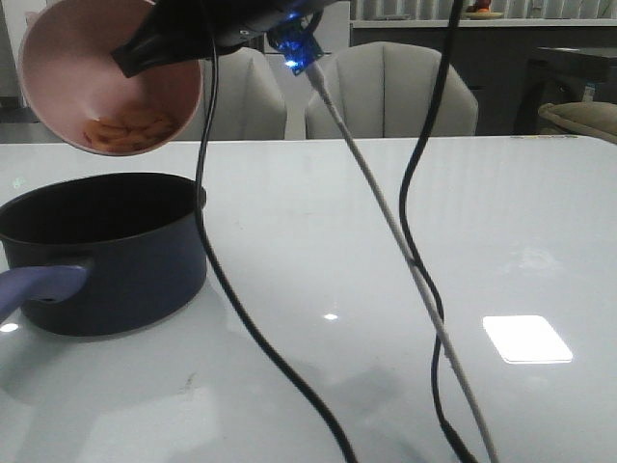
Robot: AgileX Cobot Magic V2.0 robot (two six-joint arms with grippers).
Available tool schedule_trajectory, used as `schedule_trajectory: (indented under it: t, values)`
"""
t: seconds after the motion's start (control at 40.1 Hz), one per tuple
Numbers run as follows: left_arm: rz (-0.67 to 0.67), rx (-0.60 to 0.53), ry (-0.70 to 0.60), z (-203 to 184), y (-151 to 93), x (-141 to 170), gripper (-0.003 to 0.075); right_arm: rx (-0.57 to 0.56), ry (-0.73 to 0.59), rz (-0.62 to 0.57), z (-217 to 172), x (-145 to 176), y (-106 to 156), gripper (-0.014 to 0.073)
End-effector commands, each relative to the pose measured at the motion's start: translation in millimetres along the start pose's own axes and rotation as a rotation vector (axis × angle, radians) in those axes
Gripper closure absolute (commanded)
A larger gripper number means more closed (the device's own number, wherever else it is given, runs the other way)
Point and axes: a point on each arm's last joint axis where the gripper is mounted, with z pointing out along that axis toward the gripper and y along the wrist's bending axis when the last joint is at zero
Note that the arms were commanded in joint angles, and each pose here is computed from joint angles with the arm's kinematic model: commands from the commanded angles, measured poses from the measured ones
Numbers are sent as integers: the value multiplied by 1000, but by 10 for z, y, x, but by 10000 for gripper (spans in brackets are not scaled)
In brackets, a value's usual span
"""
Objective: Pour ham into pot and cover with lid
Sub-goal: 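Tilt the bowl with the right gripper to pour carrots into pot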
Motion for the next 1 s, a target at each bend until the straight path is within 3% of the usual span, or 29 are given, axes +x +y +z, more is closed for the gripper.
schedule_trajectory:
  t: [0.0,0.449,0.749,0.974]
  values:
    - [-9,11,-107,-17,-18,-169,158,101,-250,-32,-117,-474,-173,456]
    - [-9,11,-107,-17,-18,-169,158,119,-334,-125,-39,-404,-112,456]
    - [-9,11,-107,-17,-18,-169,158,153,-438,-327,37,-313,-24,456]
    - [-9,11,-107,-17,-18,-169,158,190,-465,-561,61,-295,126,456]
